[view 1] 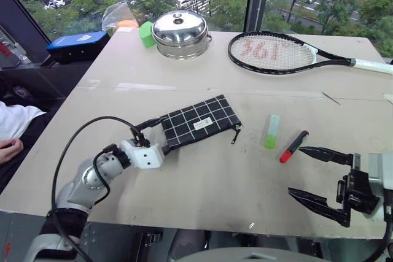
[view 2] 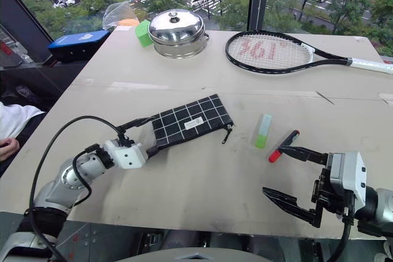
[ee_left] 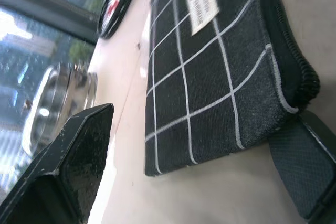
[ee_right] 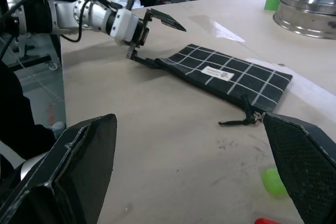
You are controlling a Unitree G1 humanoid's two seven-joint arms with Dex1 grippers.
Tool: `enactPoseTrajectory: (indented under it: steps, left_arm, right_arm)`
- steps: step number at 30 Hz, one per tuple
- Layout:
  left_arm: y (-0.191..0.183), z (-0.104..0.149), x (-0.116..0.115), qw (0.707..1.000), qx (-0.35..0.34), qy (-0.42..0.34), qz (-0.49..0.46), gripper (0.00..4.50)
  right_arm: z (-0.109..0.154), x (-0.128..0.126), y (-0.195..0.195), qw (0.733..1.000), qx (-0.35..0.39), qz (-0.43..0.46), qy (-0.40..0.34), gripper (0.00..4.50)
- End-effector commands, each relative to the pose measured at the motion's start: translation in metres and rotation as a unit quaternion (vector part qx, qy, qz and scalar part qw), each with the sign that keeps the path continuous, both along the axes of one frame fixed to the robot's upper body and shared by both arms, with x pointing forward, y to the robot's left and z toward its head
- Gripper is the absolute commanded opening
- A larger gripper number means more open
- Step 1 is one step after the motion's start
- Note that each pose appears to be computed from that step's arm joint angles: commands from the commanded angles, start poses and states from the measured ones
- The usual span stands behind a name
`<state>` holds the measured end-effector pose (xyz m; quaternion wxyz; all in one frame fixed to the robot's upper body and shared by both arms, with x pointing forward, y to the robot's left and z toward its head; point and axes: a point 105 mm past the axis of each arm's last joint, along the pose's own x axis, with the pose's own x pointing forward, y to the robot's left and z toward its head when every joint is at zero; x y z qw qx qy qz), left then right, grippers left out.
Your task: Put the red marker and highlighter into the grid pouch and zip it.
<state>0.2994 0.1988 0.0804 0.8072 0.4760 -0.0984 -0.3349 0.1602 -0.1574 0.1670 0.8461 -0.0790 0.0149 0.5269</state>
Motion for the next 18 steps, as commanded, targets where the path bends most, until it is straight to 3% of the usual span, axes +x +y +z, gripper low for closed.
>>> enactPoseTrajectory:
  steps: [1,4,8,14,18]
  left_arm:
    - [-0.016,-0.019,-0.01,0.996,0.068,0.01,-0.052,4.47]
    - [-0.02,-0.018,-0.008,0.993,0.092,-0.019,-0.065,4.47]
    - [-0.026,-0.02,-0.002,0.998,0.031,0.027,-0.038,4.47]
    - [-0.037,-0.019,0.0,0.992,0.095,-0.015,-0.081,4.47]
    - [-0.045,-0.025,0.003,0.995,0.063,0.03,-0.071,4.47]
  right_arm:
    - [0.009,-0.003,0.005,1.0,0.003,0.004,-0.025,4.5]
    - [0.008,-0.003,0.006,1.0,0.004,0.0,-0.025,4.5]
    - [0.008,-0.004,0.008,1.0,0.005,-0.002,-0.025,4.5]
    - [0.006,-0.004,0.009,1.0,0.007,-0.008,-0.027,4.5]
    - [0.004,-0.005,0.01,1.0,0.008,-0.012,-0.026,4.5]
